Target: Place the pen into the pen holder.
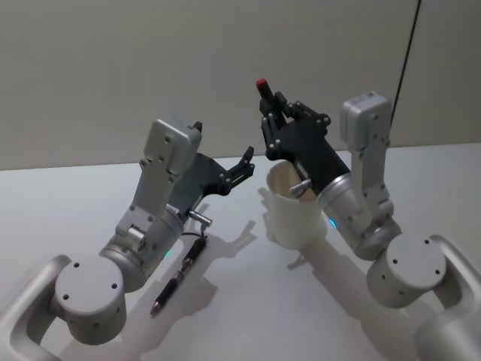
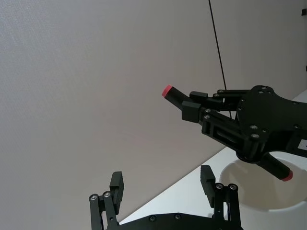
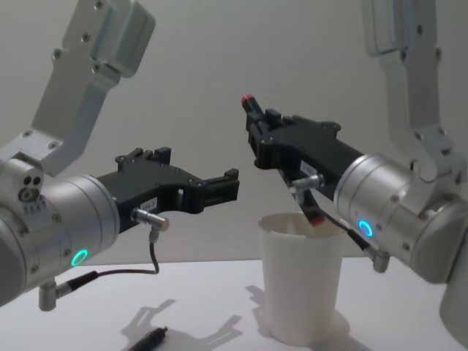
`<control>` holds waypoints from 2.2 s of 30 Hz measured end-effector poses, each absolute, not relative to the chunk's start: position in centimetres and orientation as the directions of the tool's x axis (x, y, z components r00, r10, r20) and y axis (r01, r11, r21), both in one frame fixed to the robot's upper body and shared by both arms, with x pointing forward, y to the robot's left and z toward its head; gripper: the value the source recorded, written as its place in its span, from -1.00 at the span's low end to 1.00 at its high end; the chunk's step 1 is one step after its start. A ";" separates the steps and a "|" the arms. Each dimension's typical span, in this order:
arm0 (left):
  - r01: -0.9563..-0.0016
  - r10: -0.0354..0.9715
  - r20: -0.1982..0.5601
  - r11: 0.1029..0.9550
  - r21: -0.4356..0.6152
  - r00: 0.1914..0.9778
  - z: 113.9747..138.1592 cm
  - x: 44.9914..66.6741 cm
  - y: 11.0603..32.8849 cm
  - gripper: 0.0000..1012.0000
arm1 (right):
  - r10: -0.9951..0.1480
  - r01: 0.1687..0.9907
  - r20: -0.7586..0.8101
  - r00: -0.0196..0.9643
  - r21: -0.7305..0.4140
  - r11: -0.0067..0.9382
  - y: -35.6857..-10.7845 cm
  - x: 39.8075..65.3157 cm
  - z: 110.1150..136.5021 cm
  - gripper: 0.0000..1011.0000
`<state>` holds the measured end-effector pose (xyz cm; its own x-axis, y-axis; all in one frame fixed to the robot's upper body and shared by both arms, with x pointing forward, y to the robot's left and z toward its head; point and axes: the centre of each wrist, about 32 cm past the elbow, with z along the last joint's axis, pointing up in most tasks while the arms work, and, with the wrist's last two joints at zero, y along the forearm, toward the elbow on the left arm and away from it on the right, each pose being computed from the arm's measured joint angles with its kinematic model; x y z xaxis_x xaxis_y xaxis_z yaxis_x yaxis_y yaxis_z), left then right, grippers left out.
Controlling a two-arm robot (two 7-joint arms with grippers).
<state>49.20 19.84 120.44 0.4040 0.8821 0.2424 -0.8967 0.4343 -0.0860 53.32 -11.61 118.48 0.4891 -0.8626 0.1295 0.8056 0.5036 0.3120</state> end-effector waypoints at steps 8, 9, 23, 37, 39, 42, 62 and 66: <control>-0.897 0.882 0.242 0.434 -0.086 0.404 120.4 49.2 19.8 0.98 | -0.862 0.810 0.132 0.490 0.298 0.505 -11.7 52.9 117.9 -0.63; -0.897 0.882 0.242 0.434 -0.086 0.404 120.4 49.2 19.8 0.98 | -0.862 0.810 0.132 0.489 0.297 0.505 -11.7 52.9 117.9 -0.63; -0.897 0.882 0.242 0.434 -0.086 0.404 120.4 49.2 19.8 0.98 | -0.862 0.813 0.136 0.489 0.288 0.506 -11.8 52.6 117.7 -0.57; -0.897 0.882 0.242 0.434 -0.086 0.404 120.4 49.2 19.8 0.98 | -0.862 0.814 0.137 0.488 0.285 0.506 -11.8 52.5 117.6 0.32; -0.897 0.882 0.242 0.434 -0.086 0.404 120.4 49.2 19.8 0.98 | -0.862 0.814 0.137 0.488 0.285 0.506 -11.9 52.5 117.6 0.39; -0.897 0.882 0.242 0.434 -0.086 0.404 120.4 49.2 19.8 0.98 | -0.862 0.814 0.137 0.488 0.285 0.506 -11.9 52.5 117.6 0.59; -0.897 0.882 0.242 0.434 -0.086 0.404 120.4 49.2 19.8 0.98 | -0.875 0.820 0.149 0.460 0.307 0.483 -15.8 51.3 119.8 0.98; -0.897 0.882 0.242 0.434 -0.086 0.404 120.4 49.2 19.8 0.98 | -0.888 0.833 0.154 0.432 0.310 0.459 -18.5 50.4 120.6 0.98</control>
<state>49.20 19.84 120.44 0.4040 0.8820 0.2425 -0.8967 0.4343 -0.0859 50.44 -18.46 120.63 0.4323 -0.8884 0.1542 0.8328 0.4590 0.3096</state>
